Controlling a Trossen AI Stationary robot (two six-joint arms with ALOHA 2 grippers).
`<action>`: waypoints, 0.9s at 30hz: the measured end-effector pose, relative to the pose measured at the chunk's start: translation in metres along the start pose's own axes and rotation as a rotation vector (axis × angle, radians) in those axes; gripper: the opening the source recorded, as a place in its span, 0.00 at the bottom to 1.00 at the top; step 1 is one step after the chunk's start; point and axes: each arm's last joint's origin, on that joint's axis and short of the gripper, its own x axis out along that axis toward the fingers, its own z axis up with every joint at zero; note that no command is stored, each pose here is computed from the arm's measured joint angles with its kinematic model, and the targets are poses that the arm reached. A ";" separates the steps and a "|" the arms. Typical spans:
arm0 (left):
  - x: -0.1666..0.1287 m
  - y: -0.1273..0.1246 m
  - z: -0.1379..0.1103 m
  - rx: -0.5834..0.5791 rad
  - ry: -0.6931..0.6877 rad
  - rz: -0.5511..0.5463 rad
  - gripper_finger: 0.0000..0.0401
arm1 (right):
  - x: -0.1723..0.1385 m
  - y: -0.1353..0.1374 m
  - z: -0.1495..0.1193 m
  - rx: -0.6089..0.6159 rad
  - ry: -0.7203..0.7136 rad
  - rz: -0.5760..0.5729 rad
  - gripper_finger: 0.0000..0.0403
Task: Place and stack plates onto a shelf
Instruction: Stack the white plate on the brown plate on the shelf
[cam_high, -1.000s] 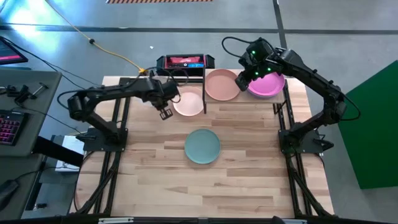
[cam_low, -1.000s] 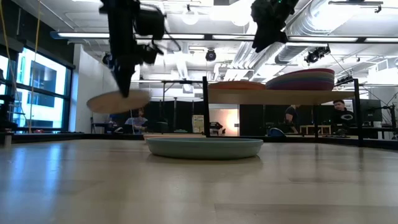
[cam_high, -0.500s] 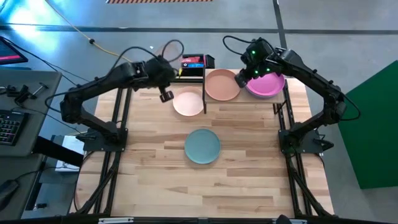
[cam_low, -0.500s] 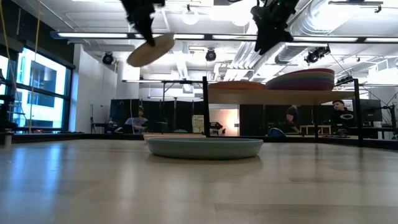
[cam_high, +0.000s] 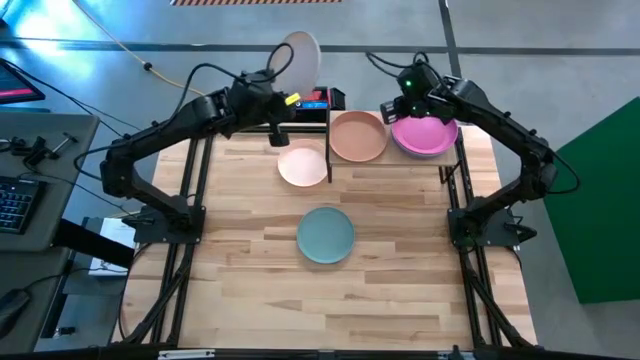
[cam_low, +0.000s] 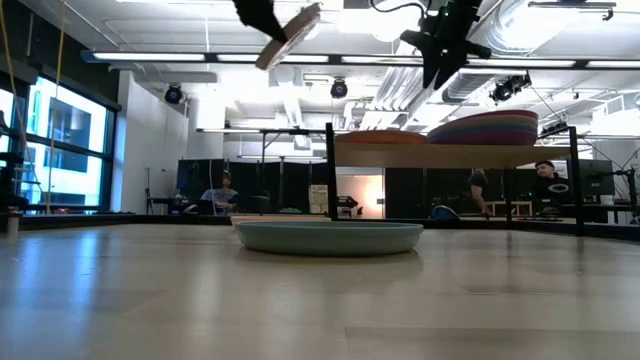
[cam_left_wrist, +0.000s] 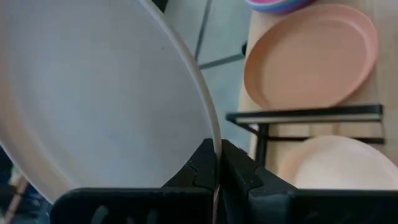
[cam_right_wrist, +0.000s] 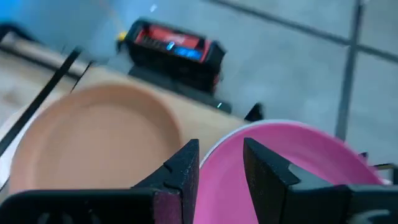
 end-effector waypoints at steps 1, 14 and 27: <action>0.004 -0.001 0.001 0.012 -0.005 0.003 0.00 | -0.002 -0.001 0.001 0.015 -0.022 -0.017 0.26; 0.056 -0.034 0.014 0.150 0.001 -0.093 0.00 | -0.038 -0.030 0.001 0.083 -0.125 -0.027 0.26; 0.102 -0.078 0.033 0.410 -0.114 -0.167 0.00 | -0.043 -0.034 -0.006 0.032 -0.072 -0.035 0.26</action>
